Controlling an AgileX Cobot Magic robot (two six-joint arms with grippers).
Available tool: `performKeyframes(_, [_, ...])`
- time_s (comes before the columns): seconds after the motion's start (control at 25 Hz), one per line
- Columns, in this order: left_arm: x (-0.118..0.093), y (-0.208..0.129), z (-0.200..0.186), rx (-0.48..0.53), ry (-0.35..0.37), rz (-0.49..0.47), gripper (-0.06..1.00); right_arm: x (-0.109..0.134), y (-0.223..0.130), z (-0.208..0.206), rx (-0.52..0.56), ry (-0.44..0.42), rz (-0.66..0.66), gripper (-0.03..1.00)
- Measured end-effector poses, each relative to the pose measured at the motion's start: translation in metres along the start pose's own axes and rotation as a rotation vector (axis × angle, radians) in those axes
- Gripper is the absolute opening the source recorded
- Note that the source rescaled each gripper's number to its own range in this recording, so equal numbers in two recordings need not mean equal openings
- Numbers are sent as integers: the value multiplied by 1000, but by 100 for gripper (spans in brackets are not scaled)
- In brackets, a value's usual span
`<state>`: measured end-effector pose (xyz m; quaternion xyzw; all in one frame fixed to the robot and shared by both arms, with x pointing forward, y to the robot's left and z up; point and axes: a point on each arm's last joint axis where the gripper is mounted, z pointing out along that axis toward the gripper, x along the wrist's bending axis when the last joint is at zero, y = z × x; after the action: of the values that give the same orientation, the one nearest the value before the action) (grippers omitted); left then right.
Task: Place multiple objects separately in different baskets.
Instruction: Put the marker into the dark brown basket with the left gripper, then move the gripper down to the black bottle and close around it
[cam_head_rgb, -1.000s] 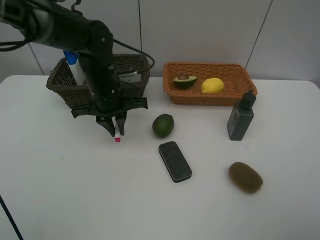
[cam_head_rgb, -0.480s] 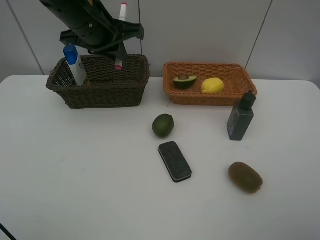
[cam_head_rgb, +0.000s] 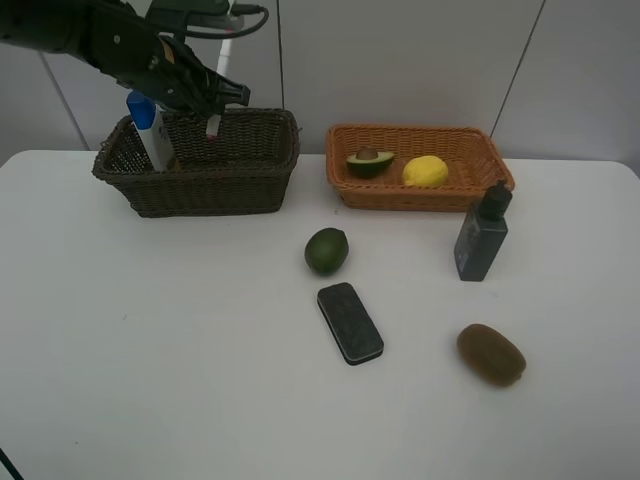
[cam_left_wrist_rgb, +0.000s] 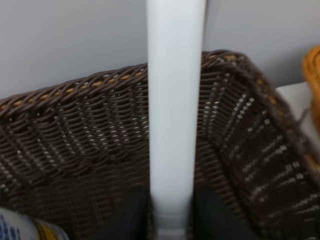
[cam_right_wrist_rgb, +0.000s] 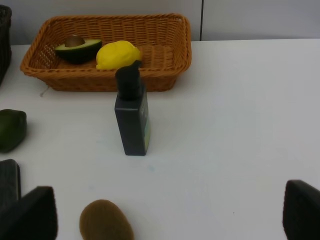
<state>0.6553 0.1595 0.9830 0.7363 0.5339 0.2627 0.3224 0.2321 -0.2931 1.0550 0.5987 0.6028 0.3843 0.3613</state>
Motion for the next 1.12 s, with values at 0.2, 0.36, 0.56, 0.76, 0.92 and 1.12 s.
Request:
performKeyframes(0.2, [-1,-7,12,1,-6,23,93,0,0,0,0,0,0,100])
performKeyframes(0.36, [-1,1,1,-20,-6,2,99,0,0,0,0,0,0,100])
performKeyframes(0.56, [5,14,-47,77,30,-136,100,0,0,0,0,0,0,100])
performKeyframes(0.76, [10,2,-114,396,87,-226,100,0,0,0,0,0,0,100])
performKeyframes(0.92, [15,-15,-150,664,154,-222,100,0,0,0,0,0,0,100])
performKeyframes(1.12, [25,-22,-162,719,190,-184,100,0,0,0,0,0,0,100])
